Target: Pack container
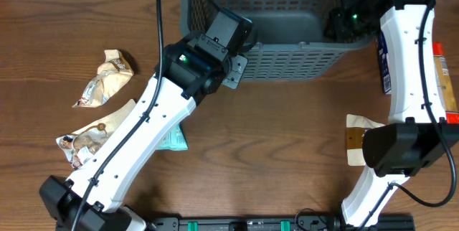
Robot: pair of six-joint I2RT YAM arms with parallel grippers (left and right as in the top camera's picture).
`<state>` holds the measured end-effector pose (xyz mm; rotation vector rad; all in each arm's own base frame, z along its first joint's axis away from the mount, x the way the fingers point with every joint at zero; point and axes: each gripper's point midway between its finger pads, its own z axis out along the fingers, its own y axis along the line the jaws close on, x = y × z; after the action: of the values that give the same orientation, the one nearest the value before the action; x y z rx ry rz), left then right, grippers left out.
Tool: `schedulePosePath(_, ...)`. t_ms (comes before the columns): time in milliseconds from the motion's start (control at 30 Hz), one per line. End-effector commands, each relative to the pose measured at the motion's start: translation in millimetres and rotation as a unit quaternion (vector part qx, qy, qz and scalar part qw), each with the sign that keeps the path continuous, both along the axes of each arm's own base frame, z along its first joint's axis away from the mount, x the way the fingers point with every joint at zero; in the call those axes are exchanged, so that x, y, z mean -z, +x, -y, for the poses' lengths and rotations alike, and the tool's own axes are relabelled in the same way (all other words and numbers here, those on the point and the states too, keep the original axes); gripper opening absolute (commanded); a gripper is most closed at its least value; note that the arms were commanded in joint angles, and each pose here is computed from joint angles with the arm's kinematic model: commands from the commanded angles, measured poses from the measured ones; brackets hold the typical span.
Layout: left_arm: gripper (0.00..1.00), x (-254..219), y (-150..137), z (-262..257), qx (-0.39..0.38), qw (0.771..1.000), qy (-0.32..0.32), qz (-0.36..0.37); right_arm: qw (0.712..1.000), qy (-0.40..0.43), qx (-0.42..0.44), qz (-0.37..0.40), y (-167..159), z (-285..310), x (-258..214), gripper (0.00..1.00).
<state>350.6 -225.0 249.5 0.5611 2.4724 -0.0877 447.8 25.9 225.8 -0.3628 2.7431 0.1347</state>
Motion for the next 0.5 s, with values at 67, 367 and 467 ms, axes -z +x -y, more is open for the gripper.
schedulePosePath(67, 0.46, 2.8, 4.1, -5.6, -0.008, 1.000, 0.012, 0.002, 1.000, -0.005, 0.004, 0.003, 4.3, 3.1, 3.0, 0.67)
schedulePosePath(367, 0.71, 6.2, -0.3, -8.6, -0.008, 1.000, 0.020, -0.008, 0.999, 0.028, -0.010, 0.031, 13.6, -9.0, -9.8, 0.99)
schedulePosePath(467, 0.73, 6.4, -0.6, -8.9, -0.008, 1.000, 0.020, -0.009, 0.998, 0.045, -0.017, 0.044, 16.4, -15.1, -18.6, 0.99)
